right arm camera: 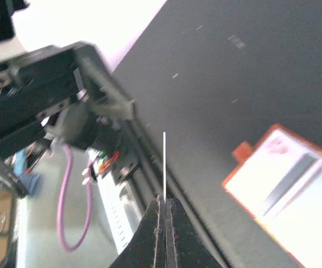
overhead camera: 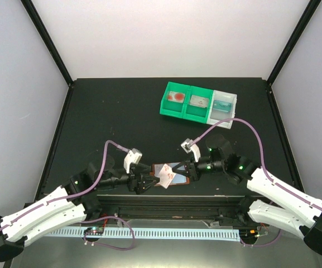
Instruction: Take the credit cards out of the card holder
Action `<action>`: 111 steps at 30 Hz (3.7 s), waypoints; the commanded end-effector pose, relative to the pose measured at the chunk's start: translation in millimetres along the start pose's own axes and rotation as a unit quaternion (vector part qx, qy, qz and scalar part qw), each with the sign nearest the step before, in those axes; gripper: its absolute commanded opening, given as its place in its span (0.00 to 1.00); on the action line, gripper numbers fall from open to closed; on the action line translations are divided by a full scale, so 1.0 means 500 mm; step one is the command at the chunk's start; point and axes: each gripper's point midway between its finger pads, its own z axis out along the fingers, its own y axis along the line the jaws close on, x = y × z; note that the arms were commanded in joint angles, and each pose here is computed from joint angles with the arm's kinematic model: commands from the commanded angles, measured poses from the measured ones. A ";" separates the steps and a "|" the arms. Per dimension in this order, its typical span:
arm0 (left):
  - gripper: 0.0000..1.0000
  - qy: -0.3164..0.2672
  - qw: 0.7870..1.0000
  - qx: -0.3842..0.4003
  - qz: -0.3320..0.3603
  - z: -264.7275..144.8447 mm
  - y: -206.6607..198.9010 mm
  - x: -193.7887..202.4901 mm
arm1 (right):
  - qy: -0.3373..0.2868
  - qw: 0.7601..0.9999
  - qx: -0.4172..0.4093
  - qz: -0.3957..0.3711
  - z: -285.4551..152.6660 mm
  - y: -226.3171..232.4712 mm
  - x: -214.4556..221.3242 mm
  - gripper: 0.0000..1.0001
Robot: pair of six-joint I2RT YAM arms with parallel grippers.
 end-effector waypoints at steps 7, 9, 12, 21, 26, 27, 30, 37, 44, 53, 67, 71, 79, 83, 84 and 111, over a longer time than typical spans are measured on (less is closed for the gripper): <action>0.99 -0.055 0.992 -0.114 -0.021 -0.010 0.086 -0.030 | -0.212 0.951 0.213 0.074 -0.105 -0.144 -0.179 0.01; 0.99 -0.047 0.991 -0.124 -0.027 -0.001 0.099 -0.019 | -0.242 0.938 0.236 0.084 -0.126 -0.170 -0.201 0.01; 0.99 -0.029 0.990 -0.135 -0.030 0.009 0.116 -0.002 | -0.282 0.918 0.260 0.101 -0.157 -0.210 -0.237 0.01; 0.99 0.024 0.986 -0.158 -0.041 0.049 0.157 0.046 | -0.340 0.870 0.338 0.111 -0.222 -0.330 -0.337 0.01; 0.99 0.047 0.983 -0.175 -0.033 0.053 0.168 0.049 | -0.362 0.846 0.371 0.126 -0.247 -0.398 -0.381 0.01; 0.99 0.047 0.982 -0.180 -0.034 0.052 0.172 0.048 | -0.368 0.841 0.374 0.129 -0.251 -0.412 -0.390 0.01; 0.99 0.048 0.983 -0.174 -0.031 0.053 0.169 0.045 | -0.369 0.832 0.386 0.148 -0.253 -0.459 -0.413 0.01; 0.99 0.063 0.983 -0.171 -0.023 0.046 0.170 0.058 | -0.356 0.822 0.395 0.202 -0.211 -0.573 -0.425 0.01; 0.99 0.057 0.983 -0.174 -0.030 0.031 0.171 0.062 | -0.366 0.799 0.410 0.244 -0.182 -0.664 -0.438 0.01; 0.99 0.053 0.984 -0.171 -0.018 0.006 0.154 0.050 | -0.356 0.792 0.410 0.279 -0.140 -0.743 -0.456 0.01; 0.99 0.068 0.985 -0.158 -0.033 0.022 0.151 0.059 | -0.333 0.787 0.420 0.306 -0.107 -0.829 -0.461 0.01; 0.99 0.083 0.984 -0.154 -0.037 0.029 0.150 0.067 | -0.321 0.791 0.421 0.307 -0.108 -0.830 -0.459 0.07; 0.99 0.080 0.980 -0.177 -0.040 0.021 0.160 0.058 | -0.309 0.797 0.423 0.301 -0.132 -0.819 -0.475 0.23; 0.98 0.078 0.980 -0.175 -0.053 0.022 0.162 0.066 | -0.303 0.806 0.419 0.289 -0.150 -0.787 -0.495 0.28; 0.98 0.078 0.980 -0.176 -0.057 0.022 0.164 0.067 | -0.299 0.809 0.419 0.285 -0.153 -0.779 -0.501 0.30; 0.95 0.010 0.977 -0.156 -0.145 0.063 0.205 0.043 | -0.154 0.923 0.271 0.226 -0.104 -0.516 -0.267 0.43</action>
